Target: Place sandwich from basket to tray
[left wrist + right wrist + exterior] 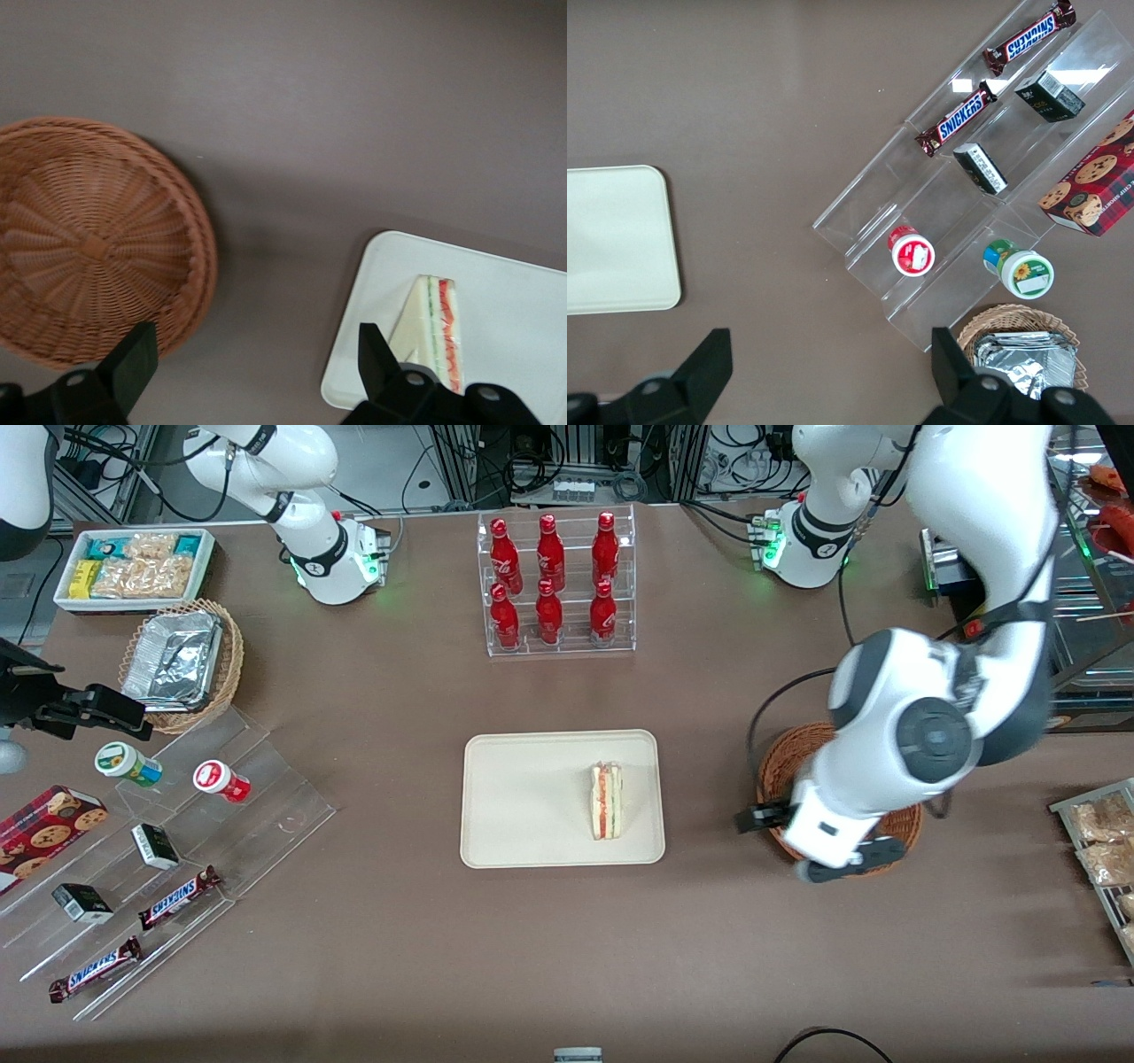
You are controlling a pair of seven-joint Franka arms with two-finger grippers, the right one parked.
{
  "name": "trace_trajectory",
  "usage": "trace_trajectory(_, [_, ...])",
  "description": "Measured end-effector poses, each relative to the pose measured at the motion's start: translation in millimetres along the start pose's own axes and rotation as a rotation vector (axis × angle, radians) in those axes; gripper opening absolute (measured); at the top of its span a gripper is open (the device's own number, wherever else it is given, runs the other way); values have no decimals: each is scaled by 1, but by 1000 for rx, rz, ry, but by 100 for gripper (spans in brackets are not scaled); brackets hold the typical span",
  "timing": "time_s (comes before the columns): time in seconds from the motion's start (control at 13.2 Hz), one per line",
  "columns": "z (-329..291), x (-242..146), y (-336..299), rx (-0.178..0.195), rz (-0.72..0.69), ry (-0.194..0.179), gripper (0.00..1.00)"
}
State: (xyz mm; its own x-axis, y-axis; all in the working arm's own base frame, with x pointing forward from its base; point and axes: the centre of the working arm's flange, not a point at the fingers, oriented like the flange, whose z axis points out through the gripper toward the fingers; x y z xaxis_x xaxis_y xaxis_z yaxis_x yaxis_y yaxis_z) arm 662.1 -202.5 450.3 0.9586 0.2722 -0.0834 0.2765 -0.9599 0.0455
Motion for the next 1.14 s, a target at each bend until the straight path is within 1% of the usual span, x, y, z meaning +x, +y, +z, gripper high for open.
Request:
trace_trajectory(0.15, [-22,0,-20,12,-17,-2,100])
trace_trajectory(0.3, [-44,-5,-44,41,27,-30,100])
trace_trajectory(0.46, [-72,-8,-79,63,85,-53,100])
trace_trajectory(0.61, [-105,-15,-114,78,106,-58,100])
trace_trajectory(0.76, [-133,-29,-139,98,122,-72,100])
trace_trajectory(0.99, [-157,-50,-160,119,145,-74,100])
trace_trajectory(1.14, [-167,-69,-158,129,155,-65,100])
